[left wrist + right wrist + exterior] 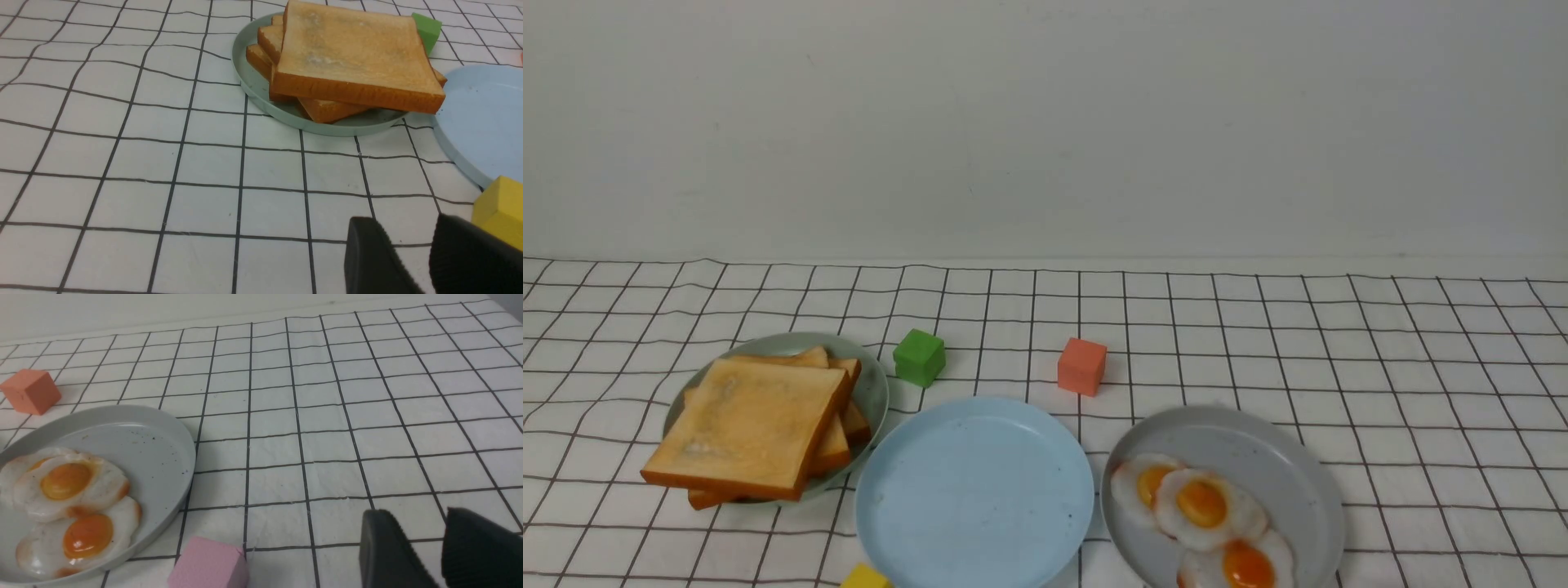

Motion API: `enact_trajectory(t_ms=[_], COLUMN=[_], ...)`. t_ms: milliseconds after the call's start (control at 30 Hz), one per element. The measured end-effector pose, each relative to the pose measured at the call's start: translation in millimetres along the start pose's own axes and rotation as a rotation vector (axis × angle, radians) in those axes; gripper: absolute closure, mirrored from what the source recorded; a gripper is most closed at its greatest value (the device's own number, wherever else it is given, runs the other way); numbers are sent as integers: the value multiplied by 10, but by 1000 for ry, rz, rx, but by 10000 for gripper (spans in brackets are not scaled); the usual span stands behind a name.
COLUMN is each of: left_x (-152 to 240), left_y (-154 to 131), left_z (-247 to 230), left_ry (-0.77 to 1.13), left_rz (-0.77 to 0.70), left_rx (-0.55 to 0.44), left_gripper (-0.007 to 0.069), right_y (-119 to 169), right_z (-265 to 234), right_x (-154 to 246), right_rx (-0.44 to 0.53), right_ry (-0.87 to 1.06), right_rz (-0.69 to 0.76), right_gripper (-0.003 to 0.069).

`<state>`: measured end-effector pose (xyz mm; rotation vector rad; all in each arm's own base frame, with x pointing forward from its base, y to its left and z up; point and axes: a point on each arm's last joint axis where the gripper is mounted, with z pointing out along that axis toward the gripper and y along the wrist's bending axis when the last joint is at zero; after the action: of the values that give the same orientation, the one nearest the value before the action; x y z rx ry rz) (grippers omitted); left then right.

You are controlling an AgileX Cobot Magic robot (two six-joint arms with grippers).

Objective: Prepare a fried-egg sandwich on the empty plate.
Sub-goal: Use the left arm to grab a slice of bread

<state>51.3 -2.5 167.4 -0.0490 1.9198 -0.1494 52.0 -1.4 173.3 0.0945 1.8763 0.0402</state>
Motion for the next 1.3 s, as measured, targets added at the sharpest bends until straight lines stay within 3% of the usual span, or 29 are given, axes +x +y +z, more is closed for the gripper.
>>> enact_trajectory(t_ms=[433, 633, 933, 1300], left_x=[0, 0, -5, -15], left_y=[0, 0, 16, 66], left_z=[0, 0, 0, -3], left_ry=[0, 0, -5, -11], left_rz=[0, 0, 45, 166], left_rx=[0, 0, -18, -74], left_gripper=[387, 387, 387, 387], right_y=[1, 12, 33, 33], right_z=[1, 3, -43, -56], right_x=[-7, -103, -288, -321], right_rx=[-1, -15, -61, -82], right_ry=[-10, -140, -346, -383], right_rz=[0, 1, 128, 215], right_gripper=[418, 418, 418, 418])
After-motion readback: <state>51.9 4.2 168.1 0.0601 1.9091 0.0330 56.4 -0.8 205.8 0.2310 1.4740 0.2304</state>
